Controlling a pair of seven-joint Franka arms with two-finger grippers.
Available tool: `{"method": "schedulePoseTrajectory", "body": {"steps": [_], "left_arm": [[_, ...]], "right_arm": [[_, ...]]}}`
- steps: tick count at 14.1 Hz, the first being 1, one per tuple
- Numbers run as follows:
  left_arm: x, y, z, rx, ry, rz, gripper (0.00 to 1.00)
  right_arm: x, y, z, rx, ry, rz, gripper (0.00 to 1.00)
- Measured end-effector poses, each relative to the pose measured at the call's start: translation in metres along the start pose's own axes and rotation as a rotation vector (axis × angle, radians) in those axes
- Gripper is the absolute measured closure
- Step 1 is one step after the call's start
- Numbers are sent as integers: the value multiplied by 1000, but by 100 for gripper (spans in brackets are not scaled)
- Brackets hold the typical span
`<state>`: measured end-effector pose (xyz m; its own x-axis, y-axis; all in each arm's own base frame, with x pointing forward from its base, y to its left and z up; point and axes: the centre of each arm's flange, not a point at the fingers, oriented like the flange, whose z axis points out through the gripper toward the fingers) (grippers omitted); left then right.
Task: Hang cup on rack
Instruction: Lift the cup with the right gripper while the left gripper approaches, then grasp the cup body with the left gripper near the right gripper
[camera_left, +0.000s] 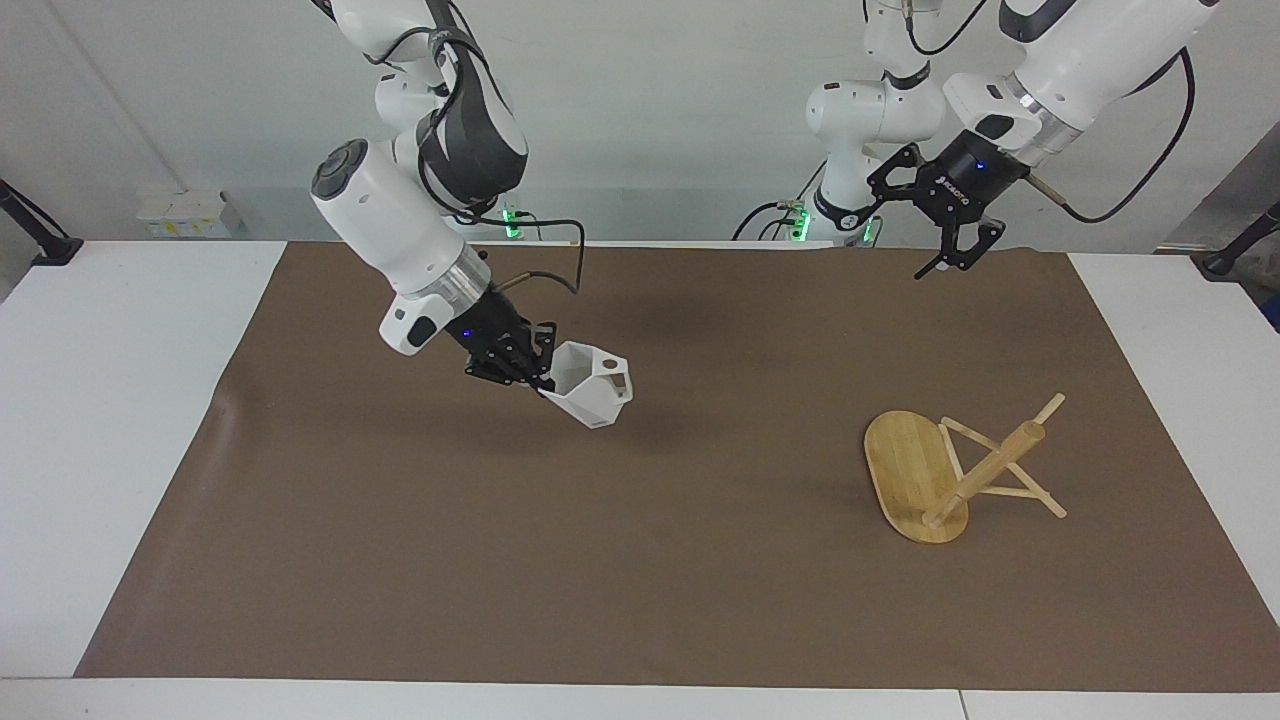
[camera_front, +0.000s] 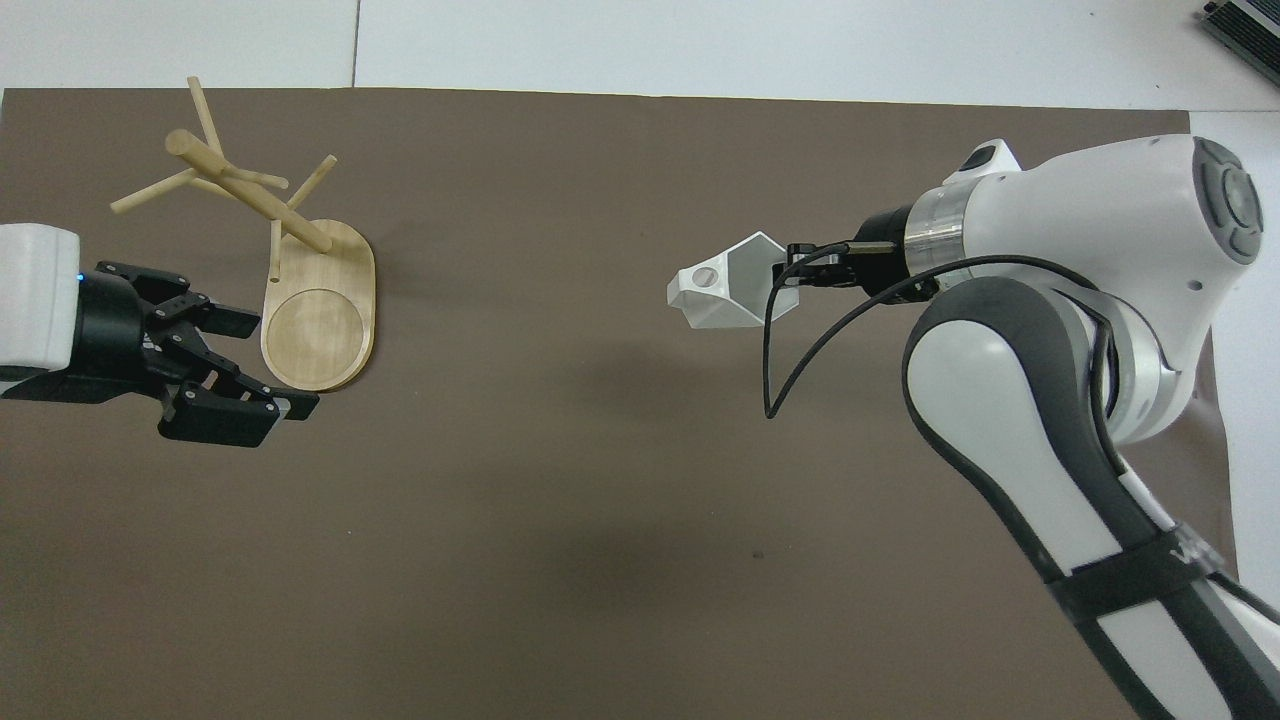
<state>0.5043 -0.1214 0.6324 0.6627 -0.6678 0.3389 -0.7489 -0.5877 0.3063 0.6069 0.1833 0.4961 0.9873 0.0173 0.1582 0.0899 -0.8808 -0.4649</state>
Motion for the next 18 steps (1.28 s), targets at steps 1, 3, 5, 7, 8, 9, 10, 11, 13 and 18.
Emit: {"method": "schedulePoseTrajectory", "body": {"steps": [1, 3, 5, 7, 8, 9, 10, 11, 13, 18], "left_arm": [[0, 1, 3, -16, 20, 51, 0], [-2, -1, 11, -33, 58, 150, 0], [-2, -2, 16, -36, 90, 259, 0], [-3, -2, 19, -46, 120, 353, 0], [-3, -3, 24, -60, 143, 391, 0], [-5, -5, 32, -76, 170, 432, 0], [-7, -9, 41, -80, 200, 479, 0], [-9, -15, 50, -73, 219, 515, 0], [-9, -19, 60, -63, 235, 546, 0], [-8, -17, 94, -131, 284, 521, 0]], "right_arm": [[-3, -17, 2, 12, -4, -26, 96], [-11, -43, 9, 29, -20, -65, 96], [-18, -59, 16, 55, -44, -76, 96], [-21, -66, 18, 139, -61, -25, 96], [-21, -68, 17, 178, -64, 1, 96], [-21, -70, 17, 209, -68, 22, 96], [-23, -74, 18, 242, -75, 38, 96], [-25, -81, 21, 271, -84, 48, 96], [-32, -95, 28, 310, -106, 53, 96], [-43, -121, 45, 385, -135, 89, 96]]}}
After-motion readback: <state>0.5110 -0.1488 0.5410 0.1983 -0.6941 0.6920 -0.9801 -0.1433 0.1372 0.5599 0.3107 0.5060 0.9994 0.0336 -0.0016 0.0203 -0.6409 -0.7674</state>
